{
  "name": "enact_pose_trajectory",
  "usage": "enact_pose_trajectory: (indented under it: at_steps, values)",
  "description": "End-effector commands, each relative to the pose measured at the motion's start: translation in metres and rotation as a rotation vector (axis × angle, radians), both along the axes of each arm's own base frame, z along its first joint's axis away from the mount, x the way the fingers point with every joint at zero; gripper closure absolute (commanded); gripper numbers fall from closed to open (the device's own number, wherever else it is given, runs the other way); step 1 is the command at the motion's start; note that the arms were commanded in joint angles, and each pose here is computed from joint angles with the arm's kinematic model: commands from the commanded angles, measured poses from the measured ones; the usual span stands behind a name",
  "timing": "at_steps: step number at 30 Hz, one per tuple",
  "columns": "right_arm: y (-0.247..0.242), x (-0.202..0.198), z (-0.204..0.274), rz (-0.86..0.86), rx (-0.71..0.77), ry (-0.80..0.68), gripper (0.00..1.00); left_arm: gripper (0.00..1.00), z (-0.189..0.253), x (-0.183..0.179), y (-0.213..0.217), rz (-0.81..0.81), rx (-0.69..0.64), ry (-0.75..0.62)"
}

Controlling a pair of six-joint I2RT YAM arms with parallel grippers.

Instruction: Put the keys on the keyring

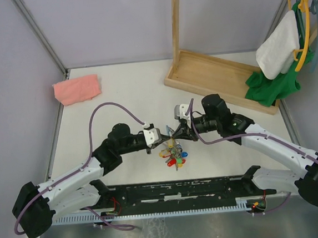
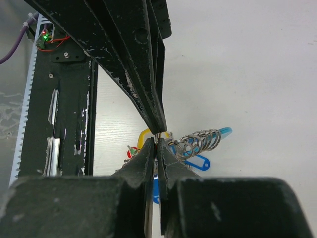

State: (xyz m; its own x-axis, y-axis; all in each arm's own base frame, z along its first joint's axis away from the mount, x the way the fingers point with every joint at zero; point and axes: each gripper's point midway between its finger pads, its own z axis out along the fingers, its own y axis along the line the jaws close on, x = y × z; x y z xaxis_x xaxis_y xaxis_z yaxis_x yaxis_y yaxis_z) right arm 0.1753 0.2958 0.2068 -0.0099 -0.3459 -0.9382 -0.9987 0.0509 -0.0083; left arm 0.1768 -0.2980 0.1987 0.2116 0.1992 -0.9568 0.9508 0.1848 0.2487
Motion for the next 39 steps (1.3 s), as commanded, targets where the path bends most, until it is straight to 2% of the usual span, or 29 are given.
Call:
enact_pose_trajectory:
  at_steps: [1, 2, 6, 16, 21, 25, 31, 33, 39]
  values:
    - [0.005, 0.008, 0.019, -0.004, 0.013, -0.046, 0.94, 0.97, 0.048, 0.006, -0.01, -0.011, -0.083, -0.117]
    - [0.005, 0.009, 0.019, -0.006, 0.009, -0.048, 0.98, 0.97, 0.048, 0.006, -0.01, -0.009, -0.079, -0.115]
    - [0.004, 0.016, 0.03, -0.048, 0.039, -0.092, 0.99, 0.97, 0.041, 0.007, -0.008, 0.01, -0.065, -0.094]
    - [0.01, 0.025, 0.095, -0.165, 0.407, -0.206, 1.0, 0.97, 0.009, 0.004, -0.007, 0.035, -0.079, 0.019]
    - [0.009, 0.025, 0.103, -0.177, 0.481, -0.222, 0.99, 0.97, -0.003, 0.004, -0.011, 0.043, -0.094, 0.06]
    - [0.002, 0.029, 0.104, -0.218, 0.483, -0.262, 1.0, 0.97, -0.012, 0.007, -0.004, 0.083, -0.08, 0.069]
    - [0.007, 0.03, 0.097, -0.209, 0.514, -0.238, 0.99, 0.97, 0.013, -0.006, -0.013, 0.005, -0.188, 0.064]
    - [0.009, 0.029, 0.09, -0.19, 0.473, -0.219, 0.99, 0.97, 0.02, -0.001, -0.01, 0.038, -0.201, 0.044]
    - [-0.002, 0.024, 0.052, -0.184, 0.227, -0.163, 0.98, 0.97, 0.026, 0.019, 0.005, 0.154, -0.118, -0.044]
